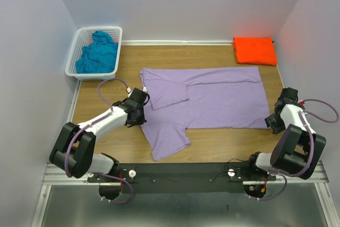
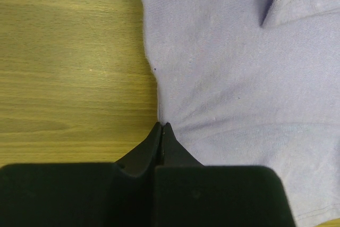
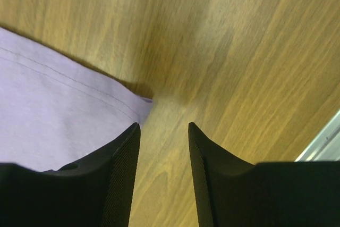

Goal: Fold and stack the t-shirts
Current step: Fold the tshirt

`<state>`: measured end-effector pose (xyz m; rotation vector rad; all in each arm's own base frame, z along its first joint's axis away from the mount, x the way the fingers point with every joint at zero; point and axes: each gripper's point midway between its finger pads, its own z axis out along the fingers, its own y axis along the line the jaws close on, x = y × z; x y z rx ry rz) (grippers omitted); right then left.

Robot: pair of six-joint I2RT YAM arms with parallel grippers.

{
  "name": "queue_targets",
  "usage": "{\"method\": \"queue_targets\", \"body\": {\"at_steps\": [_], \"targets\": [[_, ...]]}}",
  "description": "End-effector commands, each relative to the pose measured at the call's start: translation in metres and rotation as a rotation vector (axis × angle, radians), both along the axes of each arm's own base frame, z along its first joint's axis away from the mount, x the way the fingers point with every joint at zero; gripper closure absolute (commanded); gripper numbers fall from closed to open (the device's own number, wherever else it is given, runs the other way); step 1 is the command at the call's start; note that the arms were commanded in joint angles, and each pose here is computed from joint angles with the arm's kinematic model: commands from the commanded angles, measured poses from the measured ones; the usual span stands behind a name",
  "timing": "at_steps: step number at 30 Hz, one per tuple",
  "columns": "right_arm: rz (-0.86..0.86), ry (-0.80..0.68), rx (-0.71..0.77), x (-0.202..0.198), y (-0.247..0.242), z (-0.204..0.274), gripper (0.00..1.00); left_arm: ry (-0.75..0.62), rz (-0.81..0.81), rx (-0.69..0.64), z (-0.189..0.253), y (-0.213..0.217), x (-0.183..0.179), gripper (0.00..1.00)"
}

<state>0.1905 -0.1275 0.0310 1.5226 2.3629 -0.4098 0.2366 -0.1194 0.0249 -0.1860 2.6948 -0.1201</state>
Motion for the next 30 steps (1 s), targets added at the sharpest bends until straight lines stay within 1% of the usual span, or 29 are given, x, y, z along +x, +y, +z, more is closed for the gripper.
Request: {"method": "queue_targets", "body": {"at_steps": [1, 7, 13, 17, 24, 25, 29, 30], "targets": [[-0.052, -0.067, -0.002, 0.01, -0.005, 0.0, 0.52, -0.025, 0.02, 0.025, 0.005, 0.006, 0.002, 1.0], [-0.071, -0.088, 0.024, 0.014, -0.003, -0.006, 0.52, -0.019, 0.018, 0.025, 0.004, 0.006, 0.0, 1.0], [-0.097, -0.066, 0.033, 0.003, -0.001, -0.024, 0.53, -0.019, 0.016, 0.026, 0.004, 0.006, 0.001, 1.0], [-0.109, -0.052, 0.049, -0.004, 0.003, -0.035, 0.55, -0.023, 0.016, 0.023, 0.005, 0.005, 0.001, 1.0], [-0.124, -0.05, 0.037, -0.005, -0.001, -0.035, 0.67, -0.031, 0.021, 0.019, 0.007, 0.005, 0.002, 1.0], [-0.123, -0.046, 0.042, -0.005, -0.001, -0.036, 0.72, -0.029, 0.024, 0.019, 0.007, 0.005, 0.001, 1.0], [-0.124, -0.034, 0.04, -0.007, -0.002, -0.037, 0.85, -0.029, 0.022, 0.022, 0.008, 0.005, 0.002, 1.0], [-0.124, -0.033, 0.04, -0.007, -0.002, -0.037, 0.91, -0.029, 0.022, 0.022, 0.008, 0.005, 0.002, 1.0]]}}
